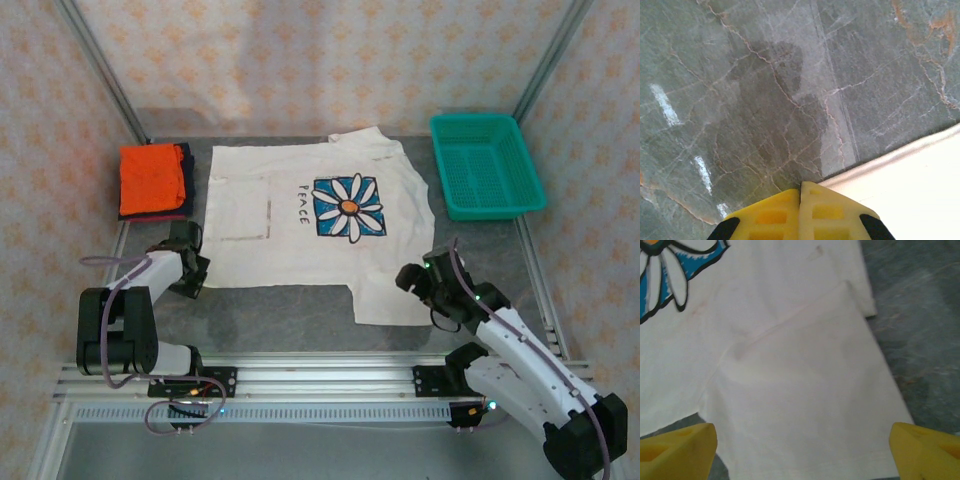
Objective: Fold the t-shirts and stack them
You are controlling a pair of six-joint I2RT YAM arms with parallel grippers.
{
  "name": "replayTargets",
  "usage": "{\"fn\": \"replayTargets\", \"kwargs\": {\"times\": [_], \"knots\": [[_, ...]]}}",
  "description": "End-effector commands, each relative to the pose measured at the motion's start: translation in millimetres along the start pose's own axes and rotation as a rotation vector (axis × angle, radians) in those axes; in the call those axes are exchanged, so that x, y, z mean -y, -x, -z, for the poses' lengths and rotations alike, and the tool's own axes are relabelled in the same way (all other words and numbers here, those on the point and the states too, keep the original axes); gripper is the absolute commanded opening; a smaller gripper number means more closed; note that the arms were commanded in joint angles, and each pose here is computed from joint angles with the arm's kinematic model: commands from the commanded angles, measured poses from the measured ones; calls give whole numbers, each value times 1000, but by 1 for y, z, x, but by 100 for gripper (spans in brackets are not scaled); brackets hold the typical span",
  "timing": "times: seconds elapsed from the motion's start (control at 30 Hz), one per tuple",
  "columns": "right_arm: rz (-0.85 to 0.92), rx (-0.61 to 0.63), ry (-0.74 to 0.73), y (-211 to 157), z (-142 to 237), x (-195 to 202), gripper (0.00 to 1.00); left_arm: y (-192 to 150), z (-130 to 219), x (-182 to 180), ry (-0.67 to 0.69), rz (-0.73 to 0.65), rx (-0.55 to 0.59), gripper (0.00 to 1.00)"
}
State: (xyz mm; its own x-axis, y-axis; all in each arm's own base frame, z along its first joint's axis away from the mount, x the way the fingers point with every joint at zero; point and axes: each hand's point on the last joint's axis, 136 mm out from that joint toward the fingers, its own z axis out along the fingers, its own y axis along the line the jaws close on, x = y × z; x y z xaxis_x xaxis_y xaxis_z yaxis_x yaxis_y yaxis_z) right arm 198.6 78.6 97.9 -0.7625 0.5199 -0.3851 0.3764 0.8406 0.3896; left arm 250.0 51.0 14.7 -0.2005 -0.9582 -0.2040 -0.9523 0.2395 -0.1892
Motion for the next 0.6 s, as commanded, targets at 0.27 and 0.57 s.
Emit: {"fn": "replayTargets", "kwargs": {"times": [0.27,0.57], "knots": [[-172,-30,-213,-17,-6,52,70,-6,0,10,-71,13,-41,0],[-189,-112,-211,-39,-27,57,56,-6,10,14,-106,17,-42,0]]}}
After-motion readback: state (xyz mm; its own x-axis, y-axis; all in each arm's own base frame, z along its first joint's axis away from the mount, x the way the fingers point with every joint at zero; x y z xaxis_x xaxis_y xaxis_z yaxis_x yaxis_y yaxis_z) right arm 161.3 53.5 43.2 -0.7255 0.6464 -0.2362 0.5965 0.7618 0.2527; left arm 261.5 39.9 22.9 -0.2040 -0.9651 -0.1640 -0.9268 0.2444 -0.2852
